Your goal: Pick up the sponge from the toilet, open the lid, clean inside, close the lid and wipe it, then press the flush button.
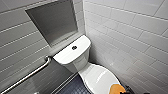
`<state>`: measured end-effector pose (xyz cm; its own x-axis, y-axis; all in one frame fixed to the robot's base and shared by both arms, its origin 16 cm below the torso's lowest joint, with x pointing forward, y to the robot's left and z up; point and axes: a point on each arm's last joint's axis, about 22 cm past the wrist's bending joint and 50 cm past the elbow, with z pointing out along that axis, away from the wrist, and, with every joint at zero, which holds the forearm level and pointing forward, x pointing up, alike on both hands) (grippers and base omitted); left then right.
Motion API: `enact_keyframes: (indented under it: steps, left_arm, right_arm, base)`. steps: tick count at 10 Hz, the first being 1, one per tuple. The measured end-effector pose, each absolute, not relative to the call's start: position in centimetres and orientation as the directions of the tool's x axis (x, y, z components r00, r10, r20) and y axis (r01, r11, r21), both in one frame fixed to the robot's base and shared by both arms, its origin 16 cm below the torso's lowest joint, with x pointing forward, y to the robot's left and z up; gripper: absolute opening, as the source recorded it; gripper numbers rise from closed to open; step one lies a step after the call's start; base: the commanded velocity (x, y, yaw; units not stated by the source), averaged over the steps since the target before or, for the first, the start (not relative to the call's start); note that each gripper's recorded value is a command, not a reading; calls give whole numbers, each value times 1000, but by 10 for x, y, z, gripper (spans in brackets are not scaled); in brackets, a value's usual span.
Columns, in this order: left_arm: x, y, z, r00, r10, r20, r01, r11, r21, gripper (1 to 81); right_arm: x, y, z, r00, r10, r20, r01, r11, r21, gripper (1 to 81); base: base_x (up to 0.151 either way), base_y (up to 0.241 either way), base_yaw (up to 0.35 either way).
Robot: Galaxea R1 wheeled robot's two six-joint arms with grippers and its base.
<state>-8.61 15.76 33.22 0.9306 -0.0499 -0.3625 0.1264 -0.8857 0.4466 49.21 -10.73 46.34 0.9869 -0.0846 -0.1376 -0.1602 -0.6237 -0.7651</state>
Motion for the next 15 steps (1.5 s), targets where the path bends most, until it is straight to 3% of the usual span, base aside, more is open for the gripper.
enact_keyframes:
  steps: [3,7,9,15]
  left_arm:
    - [-86,158,332,931,-49,-361,126,-886,446,811]
    - [-83,159,331,933,-49,-358,124,-886,446,811]
    - [-85,159,331,932,-50,-360,125,-886,446,811]
    - [-88,170,332,930,-48,-365,124,-892,435,811]
  right_arm:
    - [518,-8,461,993,52,-107,-51,-629,-776,10]
    - [572,66,442,995,91,-37,35,-682,-731,10]
    - [582,89,424,997,71,-18,37,-701,-712,10]
    - [585,87,339,992,-122,25,-75,-748,-660,10]
  base:
    - [0,0,0]
    - [0,0,0]
    - [0,0,0]
    - [0,0,0]
